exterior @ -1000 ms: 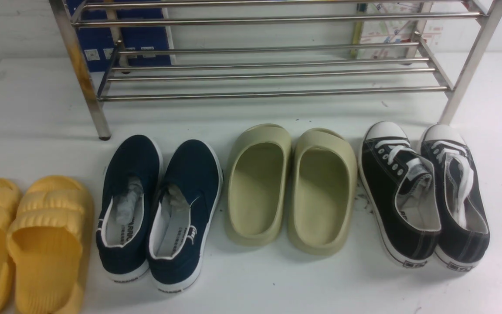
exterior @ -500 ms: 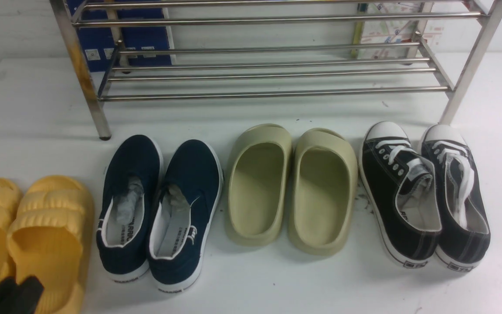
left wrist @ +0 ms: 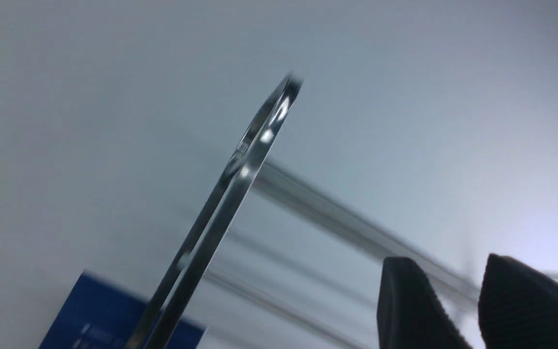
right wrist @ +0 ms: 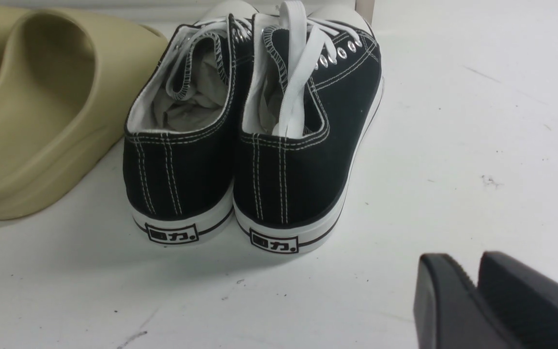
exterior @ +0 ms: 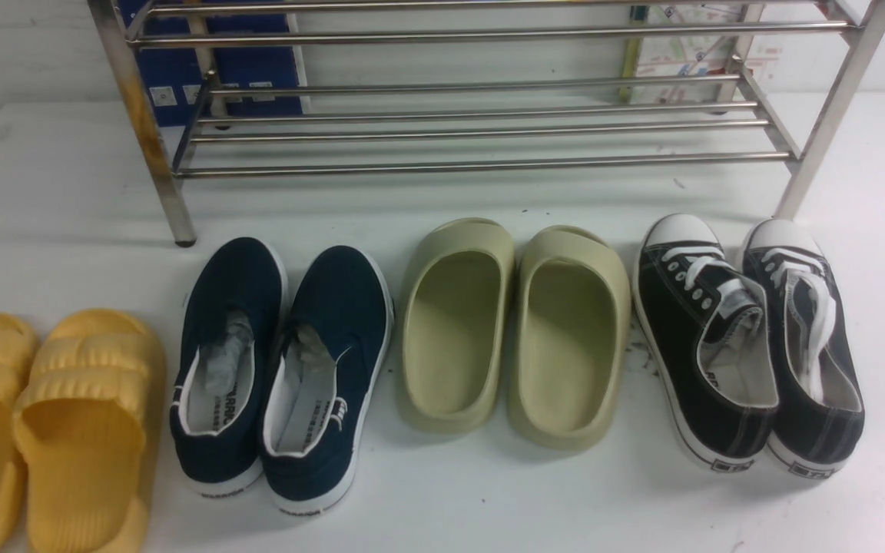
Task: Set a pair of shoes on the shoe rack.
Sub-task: Use the left arm to grab the shoe closest to it
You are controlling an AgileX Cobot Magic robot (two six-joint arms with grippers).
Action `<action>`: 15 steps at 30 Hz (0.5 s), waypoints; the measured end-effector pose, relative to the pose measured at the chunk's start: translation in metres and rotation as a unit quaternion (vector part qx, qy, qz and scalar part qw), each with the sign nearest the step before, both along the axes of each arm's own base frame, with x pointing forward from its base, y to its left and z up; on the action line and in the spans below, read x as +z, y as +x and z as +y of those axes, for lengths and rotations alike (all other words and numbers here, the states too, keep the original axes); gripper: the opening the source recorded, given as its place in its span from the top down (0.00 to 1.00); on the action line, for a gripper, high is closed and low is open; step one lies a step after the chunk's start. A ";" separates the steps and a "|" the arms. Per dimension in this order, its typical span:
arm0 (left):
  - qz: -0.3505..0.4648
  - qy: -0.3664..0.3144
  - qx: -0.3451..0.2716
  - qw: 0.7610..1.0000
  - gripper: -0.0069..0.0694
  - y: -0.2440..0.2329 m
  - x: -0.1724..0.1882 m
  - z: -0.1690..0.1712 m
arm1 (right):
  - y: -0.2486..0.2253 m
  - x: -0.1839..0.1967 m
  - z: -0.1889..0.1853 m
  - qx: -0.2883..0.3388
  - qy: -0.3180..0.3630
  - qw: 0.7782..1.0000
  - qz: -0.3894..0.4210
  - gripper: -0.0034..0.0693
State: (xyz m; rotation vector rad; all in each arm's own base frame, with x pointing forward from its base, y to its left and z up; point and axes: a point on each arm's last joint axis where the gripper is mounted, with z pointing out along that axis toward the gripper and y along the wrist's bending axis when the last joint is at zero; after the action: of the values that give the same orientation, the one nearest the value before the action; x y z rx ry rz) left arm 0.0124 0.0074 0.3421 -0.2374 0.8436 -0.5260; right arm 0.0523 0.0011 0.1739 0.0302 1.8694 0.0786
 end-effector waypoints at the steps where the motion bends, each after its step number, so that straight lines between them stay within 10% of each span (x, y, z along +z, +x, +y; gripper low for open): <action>1: -0.004 0.002 -0.006 1.000 0.60 -0.006 0.016 0.000 | 0.000 0.000 0.000 0.000 0.000 1.000 0.000 0.75; 6: 0.091 0.041 -0.053 0.994 0.60 -0.003 0.083 -0.011 | 0.000 0.000 0.000 0.000 0.000 1.000 0.000 0.74; 15: 0.482 0.109 -0.132 0.859 0.60 0.093 0.039 -0.038 | 0.000 0.000 0.000 0.000 0.000 1.000 0.000 0.72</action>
State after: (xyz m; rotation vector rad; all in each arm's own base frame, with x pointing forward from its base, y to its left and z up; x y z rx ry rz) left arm 0.1055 -0.0307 0.3810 -0.1678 1.9293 -0.5543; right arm 0.0523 0.0011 0.1738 0.0303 1.8703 0.0785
